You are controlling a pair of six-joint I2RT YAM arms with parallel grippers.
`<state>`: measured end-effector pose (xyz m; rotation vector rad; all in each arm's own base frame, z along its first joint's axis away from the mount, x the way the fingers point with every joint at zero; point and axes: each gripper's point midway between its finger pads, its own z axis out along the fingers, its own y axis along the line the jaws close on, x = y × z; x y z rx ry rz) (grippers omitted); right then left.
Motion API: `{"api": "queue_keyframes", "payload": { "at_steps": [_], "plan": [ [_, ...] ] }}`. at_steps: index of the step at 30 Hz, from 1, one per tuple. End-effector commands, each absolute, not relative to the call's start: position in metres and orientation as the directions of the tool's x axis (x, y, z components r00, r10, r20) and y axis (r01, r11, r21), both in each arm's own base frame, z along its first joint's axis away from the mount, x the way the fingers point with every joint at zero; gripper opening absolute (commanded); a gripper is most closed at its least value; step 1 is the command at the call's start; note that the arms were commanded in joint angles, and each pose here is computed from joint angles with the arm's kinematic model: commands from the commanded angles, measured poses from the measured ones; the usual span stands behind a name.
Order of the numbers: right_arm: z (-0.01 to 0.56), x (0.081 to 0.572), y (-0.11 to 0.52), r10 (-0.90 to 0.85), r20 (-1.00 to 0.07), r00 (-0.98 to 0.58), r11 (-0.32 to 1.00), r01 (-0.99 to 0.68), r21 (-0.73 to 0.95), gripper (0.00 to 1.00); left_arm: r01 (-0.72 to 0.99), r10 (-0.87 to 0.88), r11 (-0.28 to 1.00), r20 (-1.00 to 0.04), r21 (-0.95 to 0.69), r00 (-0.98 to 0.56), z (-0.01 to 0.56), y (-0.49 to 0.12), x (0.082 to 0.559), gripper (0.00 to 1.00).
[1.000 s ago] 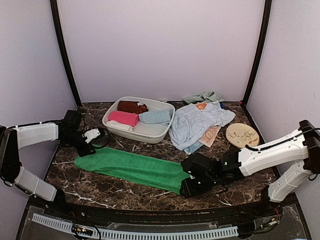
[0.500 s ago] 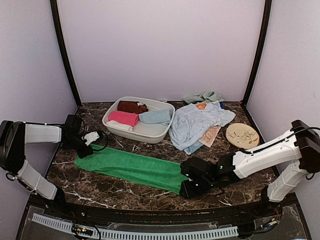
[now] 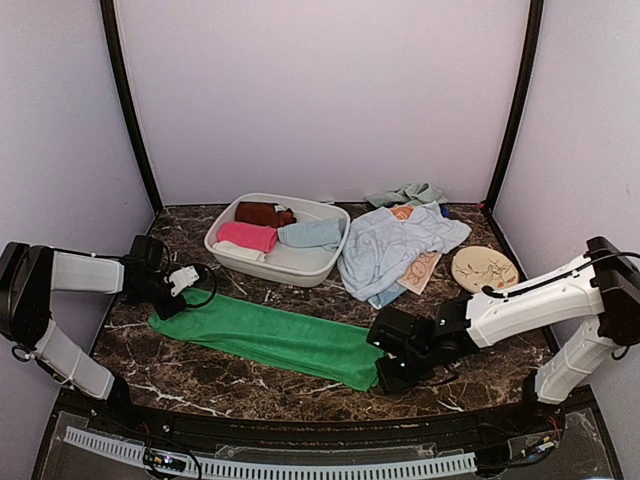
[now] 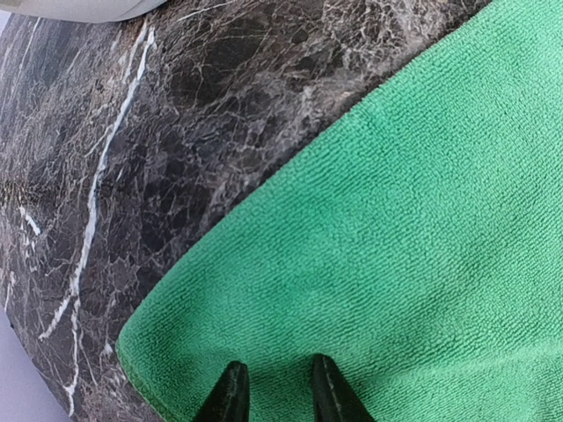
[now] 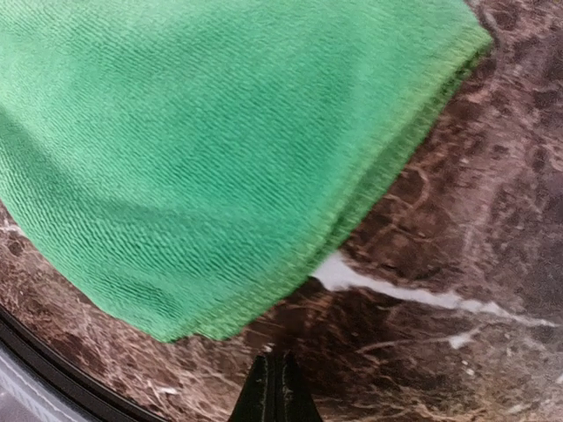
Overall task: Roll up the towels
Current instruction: Smooth out the towel at the center of the board, then pick up the towel from the center of the board.
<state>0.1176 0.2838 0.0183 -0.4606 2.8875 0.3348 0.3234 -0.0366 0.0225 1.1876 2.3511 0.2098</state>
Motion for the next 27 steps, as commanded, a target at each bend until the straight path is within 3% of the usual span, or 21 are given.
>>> {"api": "queue_keyframes", "payload": {
  "at_steps": [1, 5, 9, 11, 12, 21, 27],
  "plan": [
    [0.028, 0.117, 0.250, -0.301, -0.202, -0.932, 0.938, -0.328, 0.114, 0.00, 0.737, 0.796, 0.601, -0.308, 0.308, -0.520, 0.008, -0.032, 0.302, 0.26],
    [0.042, 0.128, 0.248, -0.284, -0.223, -0.933, 0.941, -0.316, 0.121, 0.02, 0.755, 0.784, 0.606, -0.347, 0.251, -0.514, 0.016, -0.043, 0.293, 0.27],
    [0.070, 0.167, 0.275, -0.168, -0.313, -0.935, 0.925, -0.259, 0.277, 0.43, 0.760, 0.769, 0.612, -0.390, 0.219, -0.507, 0.033, -0.052, 0.292, 0.28],
    [0.075, 0.184, 0.284, -0.128, -0.333, -0.934, 0.914, -0.241, 0.325, 0.58, 0.758, 0.758, 0.621, -0.403, 0.200, -0.514, 0.041, -0.055, 0.292, 0.29],
    [0.075, 0.192, 0.287, -0.121, -0.339, -0.933, 0.912, -0.239, 0.332, 0.61, 0.758, 0.756, 0.622, -0.406, 0.197, -0.514, 0.044, -0.056, 0.292, 0.29],
    [0.030, 0.208, 0.288, -0.153, -0.258, -0.954, 0.928, -0.229, 0.295, 0.57, 0.753, 0.756, 0.621, -0.419, 0.215, -0.503, 0.060, -0.056, 0.294, 0.29],
    [0.014, 0.203, 0.282, -0.157, -0.223, -0.962, 0.930, -0.220, 0.294, 0.41, 0.747, 0.772, 0.614, -0.392, 0.254, -0.501, 0.052, -0.048, 0.294, 0.29]
  ]
}}
